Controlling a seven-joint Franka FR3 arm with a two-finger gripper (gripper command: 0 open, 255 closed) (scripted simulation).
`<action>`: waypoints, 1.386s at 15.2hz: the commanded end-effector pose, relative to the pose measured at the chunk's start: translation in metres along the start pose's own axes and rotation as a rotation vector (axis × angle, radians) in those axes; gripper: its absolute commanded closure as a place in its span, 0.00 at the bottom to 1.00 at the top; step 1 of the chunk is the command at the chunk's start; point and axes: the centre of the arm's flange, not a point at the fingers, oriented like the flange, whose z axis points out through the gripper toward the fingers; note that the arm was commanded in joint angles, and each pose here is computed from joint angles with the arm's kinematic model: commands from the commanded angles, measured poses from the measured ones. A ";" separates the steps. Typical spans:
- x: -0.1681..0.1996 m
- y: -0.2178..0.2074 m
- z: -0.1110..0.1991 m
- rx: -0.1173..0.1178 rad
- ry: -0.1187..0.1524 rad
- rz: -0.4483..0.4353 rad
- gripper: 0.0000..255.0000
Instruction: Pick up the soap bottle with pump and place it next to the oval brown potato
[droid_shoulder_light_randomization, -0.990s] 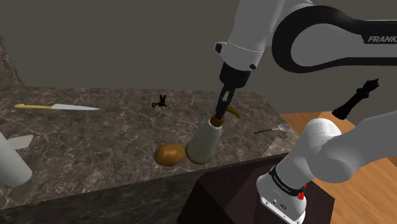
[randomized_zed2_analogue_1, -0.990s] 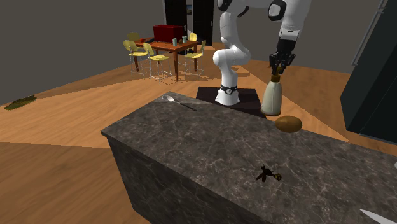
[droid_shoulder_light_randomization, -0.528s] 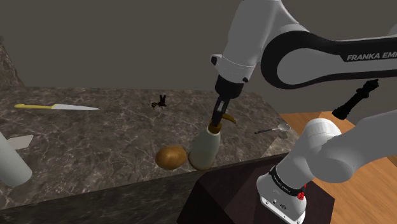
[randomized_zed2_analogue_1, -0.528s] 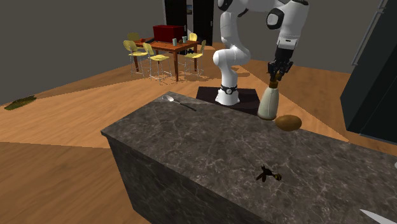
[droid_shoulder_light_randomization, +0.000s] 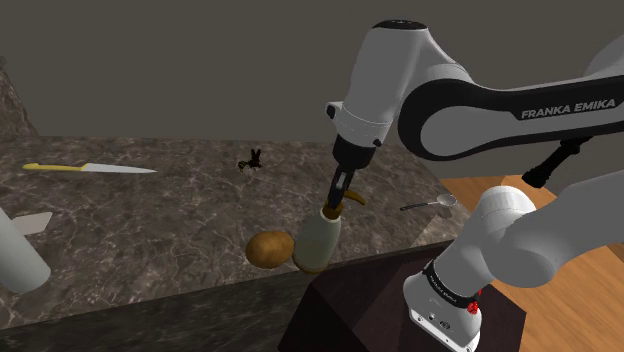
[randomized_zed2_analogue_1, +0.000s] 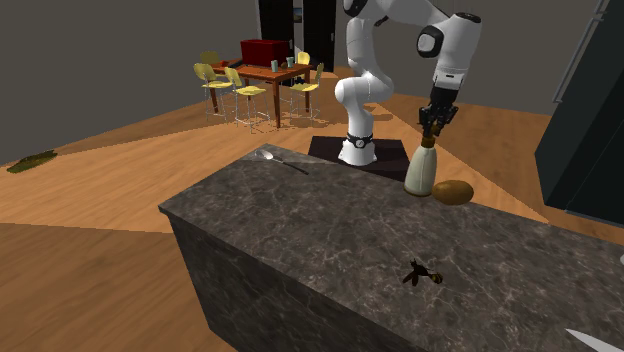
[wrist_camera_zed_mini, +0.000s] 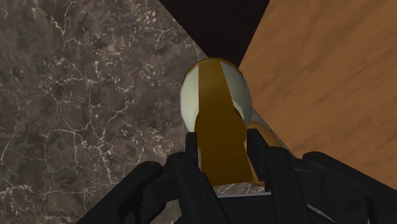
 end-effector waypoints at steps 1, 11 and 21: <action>0.000 0.000 0.000 0.000 0.001 0.000 1.00; 0.000 0.000 0.000 0.000 0.001 0.000 0.00; 0.000 0.000 -0.050 0.000 0.001 0.000 0.00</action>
